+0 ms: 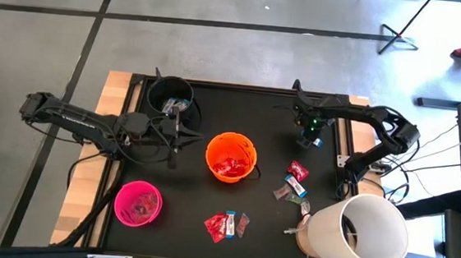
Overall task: Sort candy
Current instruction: Put the white chocolate into the black bucket
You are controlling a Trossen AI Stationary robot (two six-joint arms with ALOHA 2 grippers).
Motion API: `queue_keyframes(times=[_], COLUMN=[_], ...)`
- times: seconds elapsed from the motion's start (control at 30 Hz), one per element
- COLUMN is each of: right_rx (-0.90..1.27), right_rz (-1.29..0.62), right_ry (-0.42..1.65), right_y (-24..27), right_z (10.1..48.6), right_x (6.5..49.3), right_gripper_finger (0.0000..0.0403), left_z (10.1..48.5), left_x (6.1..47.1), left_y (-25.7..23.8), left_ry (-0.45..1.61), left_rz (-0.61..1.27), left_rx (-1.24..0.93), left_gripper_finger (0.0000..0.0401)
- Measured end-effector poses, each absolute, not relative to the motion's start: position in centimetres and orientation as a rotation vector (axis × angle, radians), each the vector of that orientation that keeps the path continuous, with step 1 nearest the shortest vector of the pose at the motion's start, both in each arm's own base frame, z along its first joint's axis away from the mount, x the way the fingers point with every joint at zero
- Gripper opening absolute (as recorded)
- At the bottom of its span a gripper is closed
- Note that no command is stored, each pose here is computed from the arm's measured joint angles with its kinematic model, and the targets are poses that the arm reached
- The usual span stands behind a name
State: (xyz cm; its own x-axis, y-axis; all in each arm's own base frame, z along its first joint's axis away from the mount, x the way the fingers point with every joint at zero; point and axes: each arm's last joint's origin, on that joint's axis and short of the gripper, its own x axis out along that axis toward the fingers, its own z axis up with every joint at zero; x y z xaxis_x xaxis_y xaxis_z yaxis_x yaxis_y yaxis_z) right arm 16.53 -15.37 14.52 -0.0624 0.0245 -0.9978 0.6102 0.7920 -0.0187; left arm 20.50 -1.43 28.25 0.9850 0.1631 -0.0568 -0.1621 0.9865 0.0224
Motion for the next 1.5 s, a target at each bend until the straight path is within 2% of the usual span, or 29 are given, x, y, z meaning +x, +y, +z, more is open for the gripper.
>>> queue_keyframes(times=[0.13,0.3,0.57,0.83,1.0,1.1,1.27,1.5], right_rx=[0.562,0.591,0.646,0.491,0.348,0.275,0.184,0.149], right_rz=[-0.519,-0.487,-0.319,-0.073,0.025,0.055,0.018,-0.058], right_ry=[1.519,1.382,0.955,0.640,0.451,0.327,0.157,0.049], right_y=[-15.9,-16.8,-18.3,-15.8,-13.3,-12.0,-10.6,-10.0], right_z=[15.5,17.8,22.3,26.3,29.2,31.0,33.0,33.2], right_x=[17.3,18.6,22.4,27.9,30.8,32.0,33.2,34.5], right_gripper_finger=[0.0015,0.0035,0.0033,0.0032,0.0035,0.0035,0.0035,0.0035], left_z=[28.3,28.3,28.3,28.3,28.2,28.0,27.5,27.5], left_x=[20.5,20.5,20.5,20.4,20.3,20.5,21.4,22.8], left_y=[-1.4,-1.4,-1.4,-1.1,-0.5,0.1,1.3,2.4], left_ry=[0.057,0.056,0.055,0.054,0.063,0.079,0.085,-0.006], left_rz=[0.163,0.164,0.165,0.285,0.429,0.464,0.450,0.463], left_rx=[0.017,0.011,-0.011,-0.009,0.037,0.064,0.050,0.040], left_gripper_finger=[0.0011,0.0011,0.0011,0.0011,0.0013,0.0030,0.0086,0.0155])
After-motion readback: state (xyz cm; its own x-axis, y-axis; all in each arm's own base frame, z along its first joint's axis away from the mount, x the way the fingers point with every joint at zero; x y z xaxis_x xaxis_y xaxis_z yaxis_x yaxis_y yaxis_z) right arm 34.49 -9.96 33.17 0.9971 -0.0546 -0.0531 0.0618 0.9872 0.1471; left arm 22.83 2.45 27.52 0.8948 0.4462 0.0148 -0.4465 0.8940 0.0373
